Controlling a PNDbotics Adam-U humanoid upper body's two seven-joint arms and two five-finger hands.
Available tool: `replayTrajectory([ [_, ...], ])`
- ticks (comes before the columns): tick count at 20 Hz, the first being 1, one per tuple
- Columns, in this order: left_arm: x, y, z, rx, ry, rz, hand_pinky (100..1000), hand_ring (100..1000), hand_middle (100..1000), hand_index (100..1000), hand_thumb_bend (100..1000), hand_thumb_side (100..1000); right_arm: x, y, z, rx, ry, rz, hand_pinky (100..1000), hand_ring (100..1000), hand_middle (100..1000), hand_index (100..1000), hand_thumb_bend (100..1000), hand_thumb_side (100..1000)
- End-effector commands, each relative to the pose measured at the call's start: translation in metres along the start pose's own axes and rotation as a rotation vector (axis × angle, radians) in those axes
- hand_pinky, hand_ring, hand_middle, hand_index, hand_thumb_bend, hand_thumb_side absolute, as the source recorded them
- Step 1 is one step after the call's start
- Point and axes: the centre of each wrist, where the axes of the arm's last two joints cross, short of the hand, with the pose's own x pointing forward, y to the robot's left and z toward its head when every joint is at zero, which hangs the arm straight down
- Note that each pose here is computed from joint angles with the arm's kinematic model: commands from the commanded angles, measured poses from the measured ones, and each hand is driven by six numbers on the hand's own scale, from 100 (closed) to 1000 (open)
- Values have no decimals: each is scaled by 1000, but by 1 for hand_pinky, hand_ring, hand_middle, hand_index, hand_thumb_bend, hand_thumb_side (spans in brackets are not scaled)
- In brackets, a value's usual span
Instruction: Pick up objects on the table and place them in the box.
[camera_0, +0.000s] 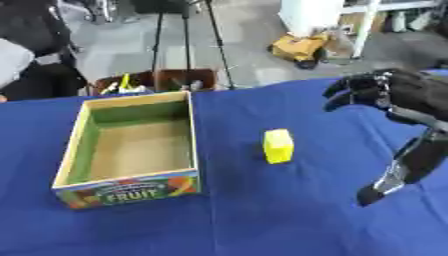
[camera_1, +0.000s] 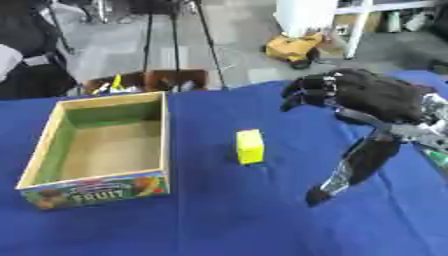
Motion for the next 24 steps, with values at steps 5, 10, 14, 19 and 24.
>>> replayTrajectory([
  [5, 8, 1, -3, -1, -30, 2, 277, 410, 415, 558, 231, 656, 13, 20, -3, -583, -216, -557, 987, 1000, 747, 805, 434, 765],
  [10, 8, 1, -3, 0, -29, 3, 277, 410, 416, 558, 231, 656, 12, 17, -4, -611, -137, -1349, 1000, 1000, 756, 817, 193, 646],
  [14, 7, 1, -3, 2, -28, 1, 277, 410, 416, 558, 231, 656, 2, 0, 3, -573, -121, -1593, 1000, 1000, 759, 818, 168, 636],
  [19, 6, 2, -2, 4, -25, -1, 277, 411, 417, 557, 232, 657, -4, 2, 6, -555, -50, -1690, 1000, 1000, 763, 819, 122, 617],
  [24, 6, 2, -2, 4, -23, -1, 276, 412, 417, 557, 232, 658, -3, -5, 8, -565, -51, -1650, 1000, 1000, 720, 802, 223, 658],
])
